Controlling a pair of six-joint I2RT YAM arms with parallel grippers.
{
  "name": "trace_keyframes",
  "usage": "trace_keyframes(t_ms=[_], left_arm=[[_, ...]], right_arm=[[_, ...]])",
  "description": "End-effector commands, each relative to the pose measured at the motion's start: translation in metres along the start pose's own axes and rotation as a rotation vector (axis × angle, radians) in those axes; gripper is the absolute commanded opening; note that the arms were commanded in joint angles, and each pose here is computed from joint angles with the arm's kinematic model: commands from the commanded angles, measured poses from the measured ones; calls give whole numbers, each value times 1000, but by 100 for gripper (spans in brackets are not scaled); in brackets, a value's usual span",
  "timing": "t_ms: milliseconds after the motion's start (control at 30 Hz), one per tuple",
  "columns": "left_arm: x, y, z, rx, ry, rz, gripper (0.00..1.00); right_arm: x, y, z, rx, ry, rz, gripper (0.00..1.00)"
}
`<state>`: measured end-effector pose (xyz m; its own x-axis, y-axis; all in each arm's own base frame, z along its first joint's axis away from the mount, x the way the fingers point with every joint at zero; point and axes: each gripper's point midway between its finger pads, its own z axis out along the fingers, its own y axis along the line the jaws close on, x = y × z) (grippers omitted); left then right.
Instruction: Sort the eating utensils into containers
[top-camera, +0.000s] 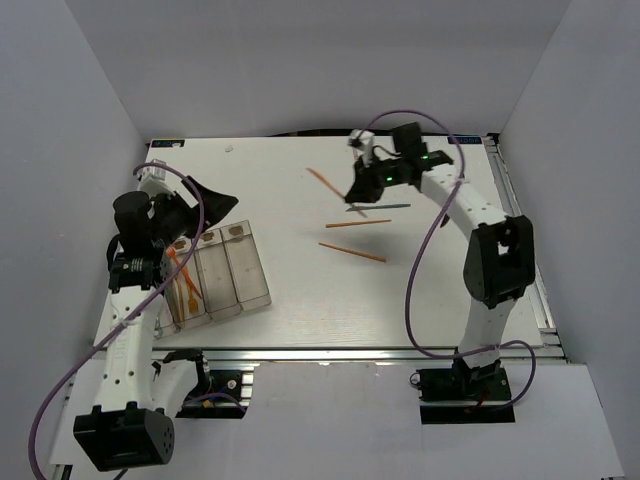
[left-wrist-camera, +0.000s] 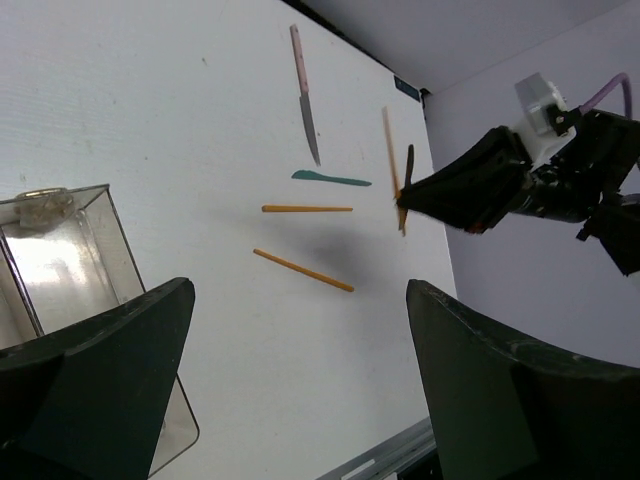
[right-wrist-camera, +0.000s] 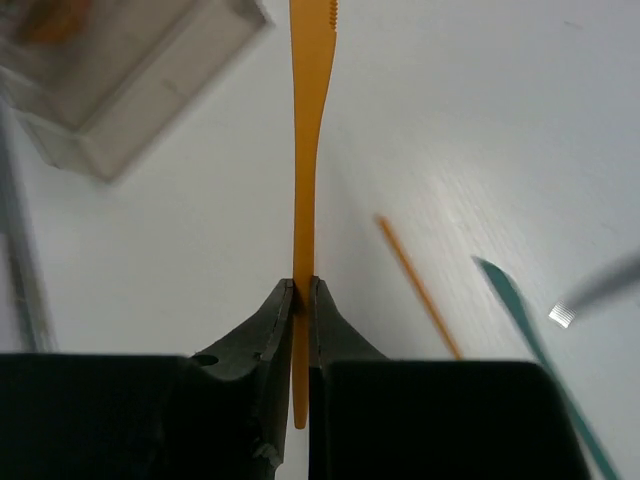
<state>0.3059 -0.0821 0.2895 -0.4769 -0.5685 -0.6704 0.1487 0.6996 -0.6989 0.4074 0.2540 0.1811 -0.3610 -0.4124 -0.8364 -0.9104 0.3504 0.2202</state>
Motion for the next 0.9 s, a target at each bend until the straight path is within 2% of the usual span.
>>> trace_keyframes(t_ms=[0, 100, 167, 200, 367, 500, 867], left_arm=[[-18, -22, -18, 25, -77, 57, 98], [-22, -30, -31, 24, -111, 73, 98], [-22, -34, -41, 12, -132, 82, 98], [-24, -37, -46, 12, -143, 86, 98], [-17, -40, -67, -9, -168, 88, 98], [-11, -36, -78, -49, -173, 90, 98], [-14, -28, -84, -104, -196, 139, 98]], right_arm=[[-32, 83, 37, -190, -44, 153, 0], [-50, 124, 77, -219, -41, 296, 0], [-60, 156, 102, -262, -42, 327, 0], [-59, 164, 115, -272, -26, 418, 0], [-78, 228, 168, -335, -35, 516, 0], [-75, 254, 201, -359, -19, 620, 0], [-69, 292, 226, -393, -15, 578, 0]])
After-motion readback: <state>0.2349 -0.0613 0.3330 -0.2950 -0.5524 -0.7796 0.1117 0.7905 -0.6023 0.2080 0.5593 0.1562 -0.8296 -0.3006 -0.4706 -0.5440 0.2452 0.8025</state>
